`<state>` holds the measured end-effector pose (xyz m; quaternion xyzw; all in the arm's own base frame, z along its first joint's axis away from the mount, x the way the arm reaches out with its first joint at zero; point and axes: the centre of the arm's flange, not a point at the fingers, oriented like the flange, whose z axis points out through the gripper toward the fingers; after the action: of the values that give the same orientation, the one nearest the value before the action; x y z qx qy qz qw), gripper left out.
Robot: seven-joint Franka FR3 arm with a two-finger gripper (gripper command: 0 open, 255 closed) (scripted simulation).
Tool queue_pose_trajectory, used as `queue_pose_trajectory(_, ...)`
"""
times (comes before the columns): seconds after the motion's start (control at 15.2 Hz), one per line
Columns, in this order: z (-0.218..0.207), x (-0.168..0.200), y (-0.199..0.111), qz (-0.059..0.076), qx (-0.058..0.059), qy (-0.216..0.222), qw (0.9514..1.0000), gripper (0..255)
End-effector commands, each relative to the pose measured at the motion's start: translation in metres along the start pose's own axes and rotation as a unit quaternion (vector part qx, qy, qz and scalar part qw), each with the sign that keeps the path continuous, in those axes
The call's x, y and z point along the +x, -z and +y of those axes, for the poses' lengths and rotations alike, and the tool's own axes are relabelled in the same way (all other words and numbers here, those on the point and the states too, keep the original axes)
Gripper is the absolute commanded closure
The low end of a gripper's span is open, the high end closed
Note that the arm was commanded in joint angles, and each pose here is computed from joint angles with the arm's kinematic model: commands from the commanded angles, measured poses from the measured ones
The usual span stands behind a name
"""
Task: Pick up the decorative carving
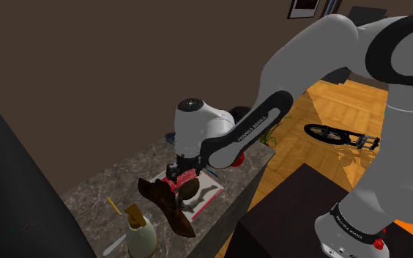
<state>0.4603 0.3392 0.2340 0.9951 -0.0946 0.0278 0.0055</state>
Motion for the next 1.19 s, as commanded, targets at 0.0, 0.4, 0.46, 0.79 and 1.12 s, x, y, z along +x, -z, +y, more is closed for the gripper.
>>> queue_pose_trajectory(0.0,-0.021,0.003,-0.019,0.002,0.0,-0.002,1.0,0)
queue_pose_trajectory(0.4,-0.062,0.015,-0.064,0.005,0.0,-0.004,1.0,0)
queue_pose_trajectory(0.46,-0.062,0.014,-0.069,0.005,0.0,-0.004,1.0,0)
queue_pose_trajectory(0.79,-0.062,0.013,-0.096,0.005,0.0,-0.004,1.0,0)
queue_pose_trajectory(1.12,-0.063,0.012,-0.099,0.005,0.0,-0.005,1.0,255)
